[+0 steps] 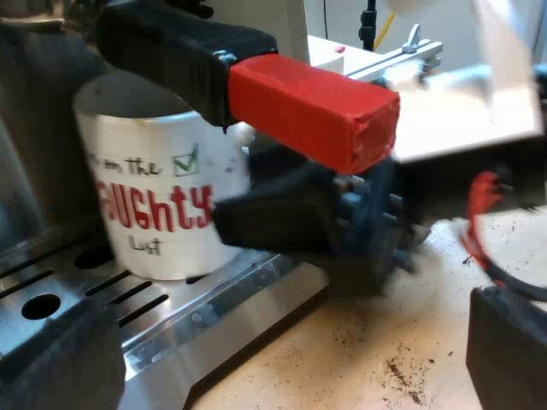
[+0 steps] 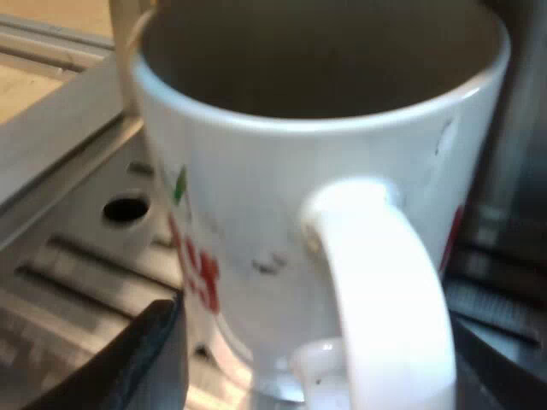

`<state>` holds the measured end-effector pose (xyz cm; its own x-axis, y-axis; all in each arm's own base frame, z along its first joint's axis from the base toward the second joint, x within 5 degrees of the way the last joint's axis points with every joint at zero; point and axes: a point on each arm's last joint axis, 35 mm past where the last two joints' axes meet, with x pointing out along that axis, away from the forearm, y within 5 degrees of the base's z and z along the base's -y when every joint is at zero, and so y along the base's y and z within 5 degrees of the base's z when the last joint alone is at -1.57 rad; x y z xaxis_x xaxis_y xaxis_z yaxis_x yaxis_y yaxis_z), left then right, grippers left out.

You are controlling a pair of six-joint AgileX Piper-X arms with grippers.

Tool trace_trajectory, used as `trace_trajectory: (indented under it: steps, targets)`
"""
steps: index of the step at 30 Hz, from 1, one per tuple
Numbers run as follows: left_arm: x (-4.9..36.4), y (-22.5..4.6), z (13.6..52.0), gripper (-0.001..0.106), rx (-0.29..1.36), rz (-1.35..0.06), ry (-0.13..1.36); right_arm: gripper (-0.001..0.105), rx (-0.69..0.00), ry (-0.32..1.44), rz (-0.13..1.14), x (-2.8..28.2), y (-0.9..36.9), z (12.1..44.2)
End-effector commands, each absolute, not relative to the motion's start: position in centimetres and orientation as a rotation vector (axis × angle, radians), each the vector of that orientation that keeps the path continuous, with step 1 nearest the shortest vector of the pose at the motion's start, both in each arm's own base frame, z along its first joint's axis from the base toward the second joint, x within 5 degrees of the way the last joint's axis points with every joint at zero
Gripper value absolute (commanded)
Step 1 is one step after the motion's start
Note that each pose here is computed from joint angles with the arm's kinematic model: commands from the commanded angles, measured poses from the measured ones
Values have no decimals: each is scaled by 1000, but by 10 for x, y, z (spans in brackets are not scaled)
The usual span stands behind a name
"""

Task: Place mug into machine

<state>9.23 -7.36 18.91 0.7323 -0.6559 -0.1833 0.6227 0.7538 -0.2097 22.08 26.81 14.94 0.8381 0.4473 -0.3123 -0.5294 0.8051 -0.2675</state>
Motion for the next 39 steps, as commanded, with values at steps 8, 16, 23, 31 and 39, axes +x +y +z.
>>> trace_trajectory:
  steps: [8, 16, 23, 31, 39]
  targets:
    - [92, -74, 191, 82, -151, -714, 244, 52, -364, 264, 568, 249, 288, 170]
    - [92, -74, 191, 82, -151, -714, 244, 52, -400, 367, 582, 235, 283, 177]
    - [92, -74, 191, 82, -151, -714, 244, 52, -408, 450, 545, 204, 263, 196]
    - [94, -76, 232, 82, -184, -727, 132, 52, -383, 358, 615, 155, 245, 232]
    - [89, -72, 281, 82, -163, -721, 167, 18, -328, 251, 630, 120, 224, 283]
